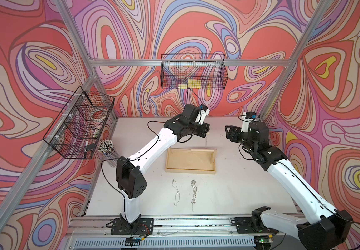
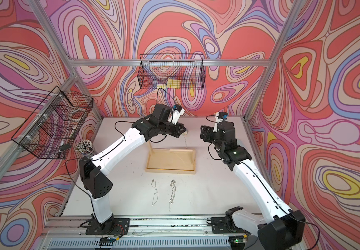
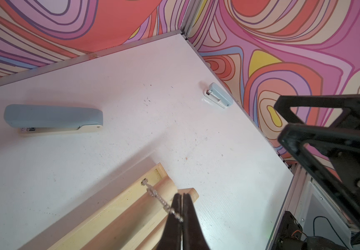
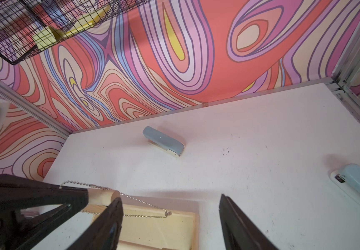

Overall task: Hang the necklace on the jewelry display stand
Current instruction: Hang the necklace on the stand.

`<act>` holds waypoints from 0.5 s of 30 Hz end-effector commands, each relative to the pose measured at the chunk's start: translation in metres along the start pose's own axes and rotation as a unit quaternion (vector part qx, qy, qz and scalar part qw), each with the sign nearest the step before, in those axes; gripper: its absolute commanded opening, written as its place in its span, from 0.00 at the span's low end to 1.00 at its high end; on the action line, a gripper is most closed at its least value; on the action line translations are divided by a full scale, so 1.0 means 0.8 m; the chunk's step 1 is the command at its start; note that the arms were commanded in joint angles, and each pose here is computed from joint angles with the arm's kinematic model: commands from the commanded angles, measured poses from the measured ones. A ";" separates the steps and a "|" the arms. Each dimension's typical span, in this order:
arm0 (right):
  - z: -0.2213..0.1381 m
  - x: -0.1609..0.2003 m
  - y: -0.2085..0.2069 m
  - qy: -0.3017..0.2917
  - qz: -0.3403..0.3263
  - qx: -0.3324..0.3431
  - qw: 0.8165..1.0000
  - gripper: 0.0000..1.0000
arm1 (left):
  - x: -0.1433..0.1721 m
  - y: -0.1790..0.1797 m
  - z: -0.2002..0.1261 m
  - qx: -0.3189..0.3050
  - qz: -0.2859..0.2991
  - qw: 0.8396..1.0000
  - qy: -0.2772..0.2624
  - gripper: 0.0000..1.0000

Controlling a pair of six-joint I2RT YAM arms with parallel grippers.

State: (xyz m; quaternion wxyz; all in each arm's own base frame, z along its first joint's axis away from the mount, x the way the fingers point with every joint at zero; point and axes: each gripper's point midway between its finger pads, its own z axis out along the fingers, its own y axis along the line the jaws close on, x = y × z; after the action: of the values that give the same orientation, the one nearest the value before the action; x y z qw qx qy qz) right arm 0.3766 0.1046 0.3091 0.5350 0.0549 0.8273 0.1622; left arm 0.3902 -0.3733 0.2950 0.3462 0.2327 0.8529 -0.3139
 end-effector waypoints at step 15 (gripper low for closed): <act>0.018 0.005 0.009 0.017 0.007 -0.020 1.000 0.73 | 0.006 0.092 -0.084 -0.103 -0.006 0.995 -0.016 0.00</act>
State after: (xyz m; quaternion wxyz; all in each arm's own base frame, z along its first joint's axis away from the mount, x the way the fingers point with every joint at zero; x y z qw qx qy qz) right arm 0.3829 0.1138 0.2909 0.5105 0.0472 0.8410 0.1731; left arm 0.4081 -0.2921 0.2947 0.3710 0.1819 0.8753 -0.2511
